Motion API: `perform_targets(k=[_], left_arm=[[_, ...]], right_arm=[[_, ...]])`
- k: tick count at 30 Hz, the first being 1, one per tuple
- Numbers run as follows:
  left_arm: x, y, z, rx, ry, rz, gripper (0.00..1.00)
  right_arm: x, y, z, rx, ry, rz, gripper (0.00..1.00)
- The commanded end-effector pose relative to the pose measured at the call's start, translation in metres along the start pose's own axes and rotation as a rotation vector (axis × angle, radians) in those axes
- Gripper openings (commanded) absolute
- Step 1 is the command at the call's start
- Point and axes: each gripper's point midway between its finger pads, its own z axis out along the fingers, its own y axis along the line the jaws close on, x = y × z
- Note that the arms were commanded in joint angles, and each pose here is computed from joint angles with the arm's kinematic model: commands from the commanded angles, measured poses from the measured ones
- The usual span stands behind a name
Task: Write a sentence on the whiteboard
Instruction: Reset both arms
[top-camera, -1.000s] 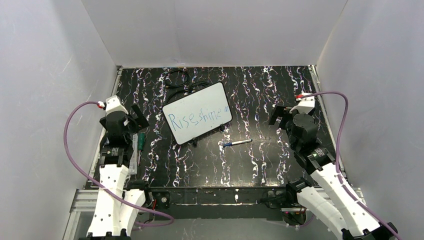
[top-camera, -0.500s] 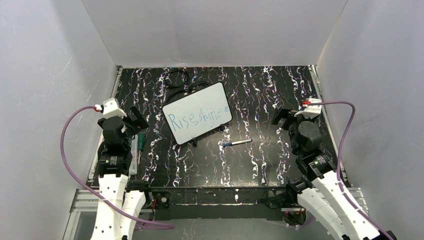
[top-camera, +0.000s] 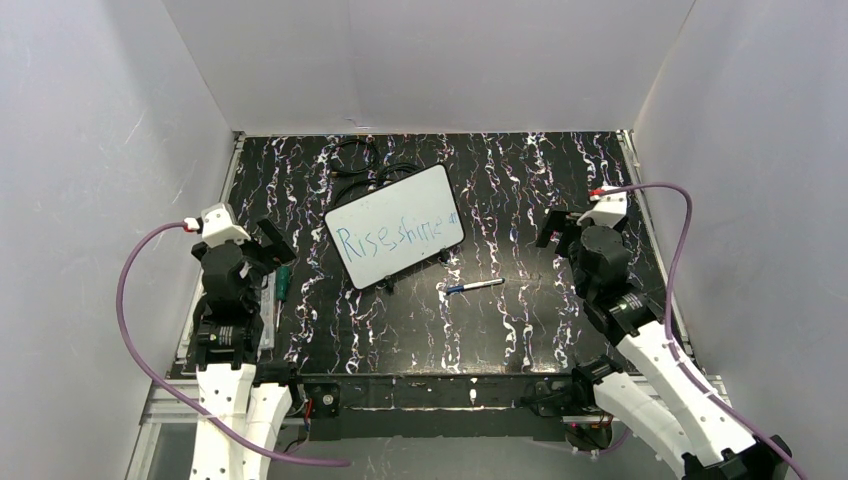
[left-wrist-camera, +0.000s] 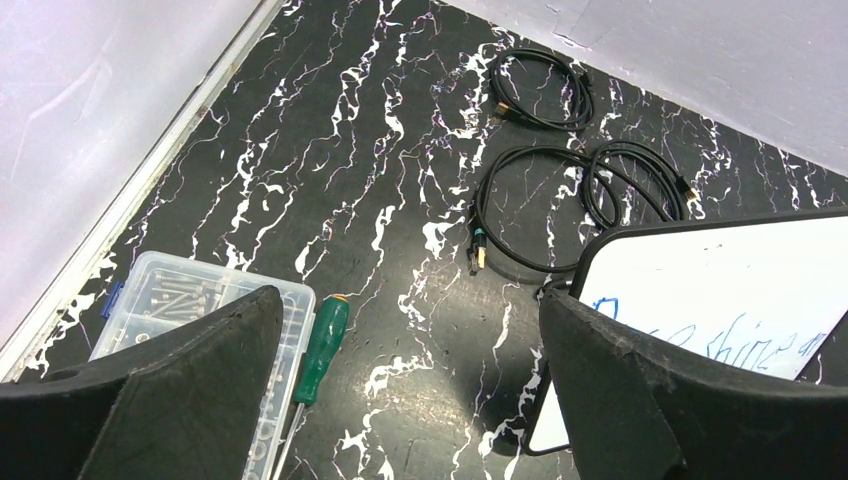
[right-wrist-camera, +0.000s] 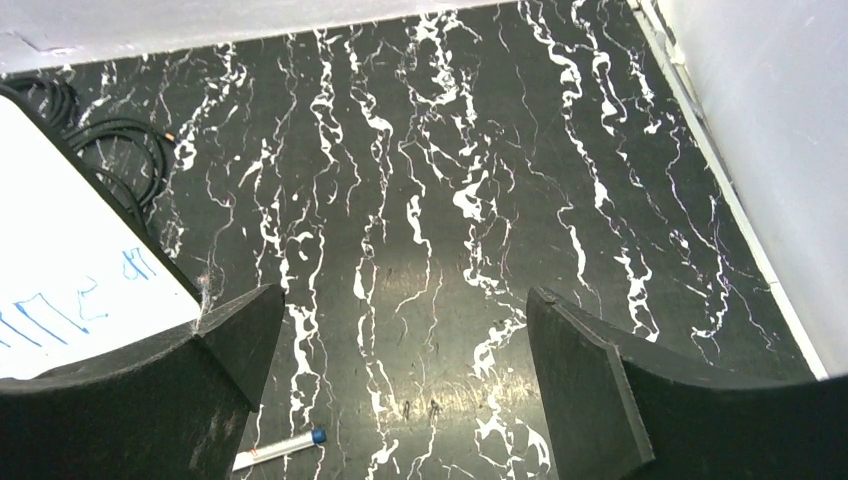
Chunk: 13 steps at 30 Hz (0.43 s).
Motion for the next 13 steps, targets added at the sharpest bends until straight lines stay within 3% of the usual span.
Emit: perform_targets(k=[1,8,13], left_arm=[[-0.001,0.003,0.000,-0.013,-0.001,0.006,0.98],[-0.016,0.001,-0.015,0.024,-0.115,-0.014,0.98],[-0.016,0.003,-0.012,-0.005,-0.072,-0.017,0.98]], right_arm=[[-0.028,-0.003,-0.003,0.042,-0.032,0.054,0.99],[-0.038,-0.010,-0.013,0.054,-0.075,0.077,0.99],[-0.046,-0.011,-0.019,0.035,-0.122,0.088,0.99]])
